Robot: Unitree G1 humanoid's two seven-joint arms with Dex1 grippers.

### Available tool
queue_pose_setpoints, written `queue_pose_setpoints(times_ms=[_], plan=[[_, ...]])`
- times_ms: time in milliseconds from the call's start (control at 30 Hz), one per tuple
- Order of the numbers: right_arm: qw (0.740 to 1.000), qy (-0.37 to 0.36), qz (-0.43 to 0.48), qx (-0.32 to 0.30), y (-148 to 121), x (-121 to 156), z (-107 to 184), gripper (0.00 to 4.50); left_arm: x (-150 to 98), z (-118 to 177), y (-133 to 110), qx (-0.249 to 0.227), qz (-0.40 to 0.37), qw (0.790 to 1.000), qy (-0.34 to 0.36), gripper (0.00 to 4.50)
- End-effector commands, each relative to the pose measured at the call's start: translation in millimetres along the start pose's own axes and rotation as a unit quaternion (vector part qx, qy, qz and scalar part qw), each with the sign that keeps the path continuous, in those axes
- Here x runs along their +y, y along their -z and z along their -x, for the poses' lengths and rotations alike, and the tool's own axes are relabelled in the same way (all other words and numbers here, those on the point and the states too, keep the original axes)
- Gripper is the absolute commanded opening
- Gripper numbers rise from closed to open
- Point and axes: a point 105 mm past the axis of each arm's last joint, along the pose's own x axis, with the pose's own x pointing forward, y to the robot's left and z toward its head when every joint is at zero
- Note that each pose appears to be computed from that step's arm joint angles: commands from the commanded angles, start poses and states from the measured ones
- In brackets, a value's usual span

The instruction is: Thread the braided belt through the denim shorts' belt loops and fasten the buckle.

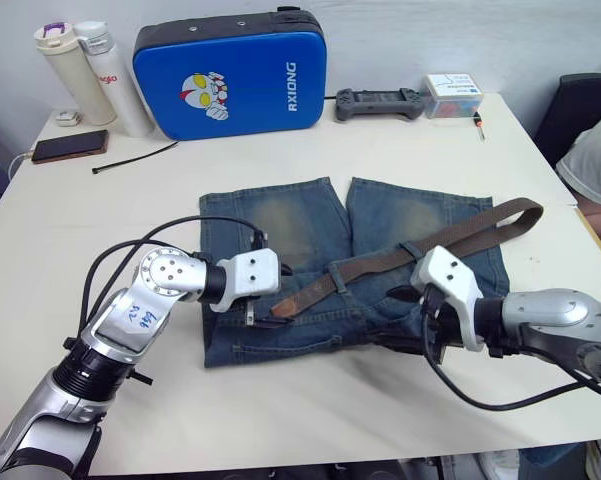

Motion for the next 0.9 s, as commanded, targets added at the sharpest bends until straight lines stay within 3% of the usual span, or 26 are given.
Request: queue_pose_setpoints(times_ms=[33,133,233,467,533,667,900], plan=[[0.999,0.038,-0.002,0.007,10,-16,-9,4.42,-9,-4,-3,0.013,-0.041,0.999,0.006,4.5],[0.998,0.063,-0.001,0.023,20,-26,-14,4.42,-10,-8,6,0.041,-0.056,0.998,0.002,4.5],[0.997,0.072,-0.007,0.02,22,-29,-16,4.5,-4,-12,4,0.037,-0.049,0.998,-0.016,3.7],[0.996,0.076,-0.022,0.033,31,-32,-20,4.5,10,-4,-16,-0.008,-0.011,0.999,-0.034,1.04],[0.995,0.082,-0.032,0.041,37,-35,-22,4.5,12,1,-21,-0.019,0.002,0.999,-0.031,0.1],[0.992,0.099,-0.048,0.067,51,-41,-25,4.5,18,15,-16,-0.015,0.013,0.999,-0.039,0.03],[0.987,0.123,-0.055,0.093,67,-53,-16,4.5,17,40,17,0.052,0.0,0.998,-0.044,0.03]])
